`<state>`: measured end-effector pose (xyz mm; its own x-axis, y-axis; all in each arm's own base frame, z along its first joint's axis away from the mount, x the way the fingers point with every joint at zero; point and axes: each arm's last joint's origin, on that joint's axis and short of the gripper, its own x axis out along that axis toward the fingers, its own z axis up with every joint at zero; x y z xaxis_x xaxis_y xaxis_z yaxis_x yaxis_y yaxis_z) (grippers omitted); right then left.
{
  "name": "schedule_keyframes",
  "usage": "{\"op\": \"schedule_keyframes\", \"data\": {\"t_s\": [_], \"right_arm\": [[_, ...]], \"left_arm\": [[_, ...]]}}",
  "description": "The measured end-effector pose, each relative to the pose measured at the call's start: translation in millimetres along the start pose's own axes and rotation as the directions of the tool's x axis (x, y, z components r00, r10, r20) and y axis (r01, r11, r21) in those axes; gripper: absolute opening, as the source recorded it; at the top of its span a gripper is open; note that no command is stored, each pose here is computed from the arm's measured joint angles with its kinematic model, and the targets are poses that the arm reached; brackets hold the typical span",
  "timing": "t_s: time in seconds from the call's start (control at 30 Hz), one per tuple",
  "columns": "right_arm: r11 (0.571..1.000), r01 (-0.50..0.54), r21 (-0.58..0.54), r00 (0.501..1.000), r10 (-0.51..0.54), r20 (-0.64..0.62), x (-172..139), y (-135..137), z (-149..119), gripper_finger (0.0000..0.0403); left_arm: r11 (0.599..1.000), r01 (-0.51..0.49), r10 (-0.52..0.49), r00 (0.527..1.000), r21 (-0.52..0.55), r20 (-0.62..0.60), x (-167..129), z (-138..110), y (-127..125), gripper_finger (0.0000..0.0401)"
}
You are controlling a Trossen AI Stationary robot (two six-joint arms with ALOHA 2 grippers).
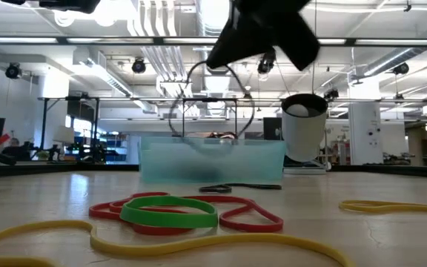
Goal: Pick and place rubber bands into bin
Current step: Put the blue rubber band into the green bin
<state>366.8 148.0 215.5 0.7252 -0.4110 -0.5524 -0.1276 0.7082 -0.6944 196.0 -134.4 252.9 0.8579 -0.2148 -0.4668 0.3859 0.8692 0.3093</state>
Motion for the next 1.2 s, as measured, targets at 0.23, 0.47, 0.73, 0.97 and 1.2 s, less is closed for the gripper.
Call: {"op": "schedule_keyframes", "data": {"t_s": [0.23,0.47,0.73,0.97,1.2], "right_arm": [[0.995,0.092,0.045,0.992,-0.088,-0.088,9,-49,8,0.0009],[0.983,0.155,0.094,0.974,-0.137,-0.18,35,-93,-9,0.0009],[0.94,0.178,0.291,0.934,-0.067,-0.352,67,-132,-58,0.0009],[0.898,0.108,0.427,0.923,0.069,-0.379,84,-141,-89,0.0009],[0.885,0.111,0.452,0.909,0.094,-0.406,88,-135,-101,0.0009]], "left_arm": [[1.0,0.001,-0.001,1.0,0.003,-0.008,1,-2,-1,0.0091],[1.0,0.0,0.0,1.0,0.001,-0.008,1,-2,0,0.0091],[1.0,0.002,-0.002,1.0,0.004,-0.017,1,-4,-1,0.0091],[1.0,0.003,-0.003,1.0,0.004,-0.017,1,-4,-1,0.0091],[1.0,0.002,-0.002,1.0,0.004,-0.017,1,-4,-1,0.0091]]}}
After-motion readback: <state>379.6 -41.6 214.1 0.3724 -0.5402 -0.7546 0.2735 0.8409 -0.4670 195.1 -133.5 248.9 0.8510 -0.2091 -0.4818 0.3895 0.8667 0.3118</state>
